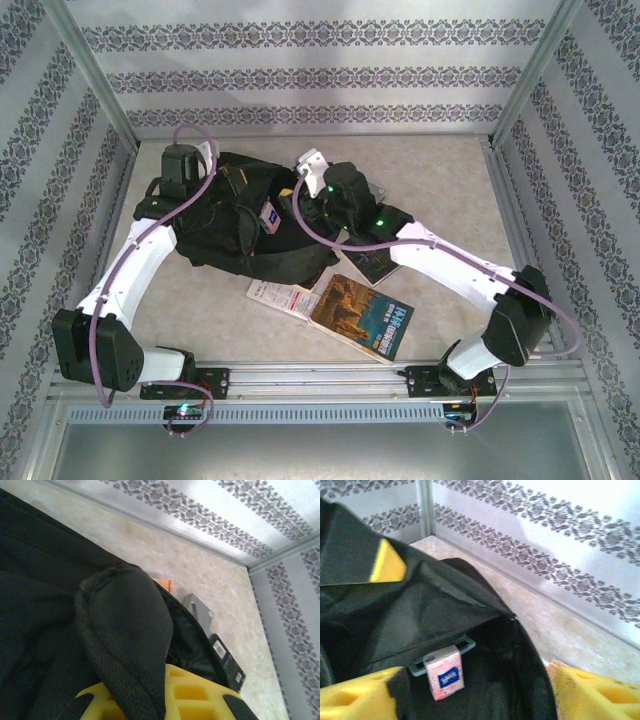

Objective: Pack the student bag

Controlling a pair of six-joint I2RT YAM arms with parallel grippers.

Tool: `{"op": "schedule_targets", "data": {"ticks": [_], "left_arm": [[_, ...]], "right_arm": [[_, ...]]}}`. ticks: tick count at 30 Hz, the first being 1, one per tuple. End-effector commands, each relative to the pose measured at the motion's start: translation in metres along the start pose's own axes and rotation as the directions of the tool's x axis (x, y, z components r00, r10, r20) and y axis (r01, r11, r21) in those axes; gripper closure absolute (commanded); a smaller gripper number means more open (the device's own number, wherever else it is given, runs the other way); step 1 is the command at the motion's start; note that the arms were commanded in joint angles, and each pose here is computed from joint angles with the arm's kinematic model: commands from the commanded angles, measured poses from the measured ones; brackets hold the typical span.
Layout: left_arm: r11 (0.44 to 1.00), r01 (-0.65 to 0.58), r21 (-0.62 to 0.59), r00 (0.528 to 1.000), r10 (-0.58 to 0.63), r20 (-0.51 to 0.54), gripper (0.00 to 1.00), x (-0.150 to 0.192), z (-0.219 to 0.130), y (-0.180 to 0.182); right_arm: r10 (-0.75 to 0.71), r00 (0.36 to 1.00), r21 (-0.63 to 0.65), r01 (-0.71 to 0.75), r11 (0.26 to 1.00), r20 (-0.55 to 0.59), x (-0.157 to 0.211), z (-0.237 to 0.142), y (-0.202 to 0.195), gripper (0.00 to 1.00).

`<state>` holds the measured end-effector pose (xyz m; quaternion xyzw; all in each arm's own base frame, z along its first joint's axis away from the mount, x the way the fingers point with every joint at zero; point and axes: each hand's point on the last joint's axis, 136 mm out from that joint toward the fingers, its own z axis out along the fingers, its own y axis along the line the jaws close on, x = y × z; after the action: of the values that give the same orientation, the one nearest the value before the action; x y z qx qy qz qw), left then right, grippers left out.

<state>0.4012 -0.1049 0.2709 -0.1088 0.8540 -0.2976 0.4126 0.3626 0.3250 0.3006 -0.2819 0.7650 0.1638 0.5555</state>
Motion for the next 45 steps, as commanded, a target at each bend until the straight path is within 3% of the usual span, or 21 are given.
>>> {"op": "schedule_targets", "data": {"ticks": [1,5,6,8,9,11,14,18,20,25,29,34,38,45], "left_arm": [[1.000,0.020,-0.004,0.980,-0.019,0.199,1.00,-0.044,-0.024,0.004],[0.999,0.035,-0.030,0.974,-0.027,0.226,1.00,-0.048,-0.029,0.016],[0.999,0.033,-0.036,0.974,-0.024,0.227,1.00,-0.047,-0.029,0.018],[0.998,0.036,-0.045,0.970,-0.024,0.241,1.00,-0.045,-0.030,0.022],[0.998,0.039,-0.044,0.968,-0.027,0.251,1.00,-0.044,-0.031,0.023],[0.998,0.044,-0.051,0.965,-0.029,0.261,1.00,-0.043,-0.030,0.027],[0.997,0.048,-0.056,0.965,-0.032,0.259,1.00,-0.039,-0.026,0.032],[0.996,0.068,-0.052,0.959,-0.051,0.279,1.00,-0.036,-0.028,0.037],[0.997,0.061,-0.056,0.957,-0.042,0.288,1.00,-0.037,-0.032,0.035],[0.996,0.085,-0.020,0.959,-0.076,0.274,1.00,-0.032,-0.028,0.034],[0.996,0.088,0.006,0.961,-0.086,0.262,1.00,-0.031,-0.025,0.030],[0.995,0.092,0.022,0.963,-0.095,0.253,1.00,-0.029,-0.023,0.028],[0.994,0.102,0.037,0.964,-0.108,0.244,1.00,-0.029,-0.020,0.027],[0.994,0.100,0.041,0.964,-0.107,0.243,1.00,-0.029,-0.021,0.026]], "right_arm": [[0.199,0.978,0.095,-0.192,0.977,-0.065,0.025,-0.001,-0.039,0.34],[0.400,0.910,0.102,-0.390,0.915,-0.110,0.046,-0.008,-0.063,0.36],[0.408,0.907,0.101,-0.398,0.912,-0.106,0.050,-0.011,-0.066,0.32],[0.458,0.886,0.127,-0.448,0.885,-0.071,0.060,-0.016,-0.078,0.15],[0.484,0.871,0.109,-0.475,0.873,-0.078,0.065,-0.015,-0.082,0.18],[0.543,0.829,0.103,-0.534,0.839,-0.131,0.077,-0.009,-0.091,0.38],[0.581,0.787,0.236,-0.536,0.810,-0.208,0.099,-0.001,-0.113,0.40],[0.647,0.718,0.513,-0.465,0.721,-0.259,0.135,0.007,-0.152,0.28],[0.697,0.658,0.624,-0.425,0.656,-0.285,0.155,0.010,-0.171,0.23],[0.820,0.501,0.756,-0.413,0.508,-0.277,0.192,0.024,-0.202,0.21],[0.875,0.399,0.760,-0.467,0.452,-0.275,0.214,0.048,-0.204,0.22],[0.894,0.362,0.787,-0.455,0.416,-0.263,0.229,0.063,-0.209,0.02],[0.931,0.269,0.812,-0.466,0.351,-0.248,0.235,0.069,-0.200,0.02],[0.946,0.250,0.832,-0.463,0.306,-0.209,0.236,0.080,-0.186,0.02]]}}
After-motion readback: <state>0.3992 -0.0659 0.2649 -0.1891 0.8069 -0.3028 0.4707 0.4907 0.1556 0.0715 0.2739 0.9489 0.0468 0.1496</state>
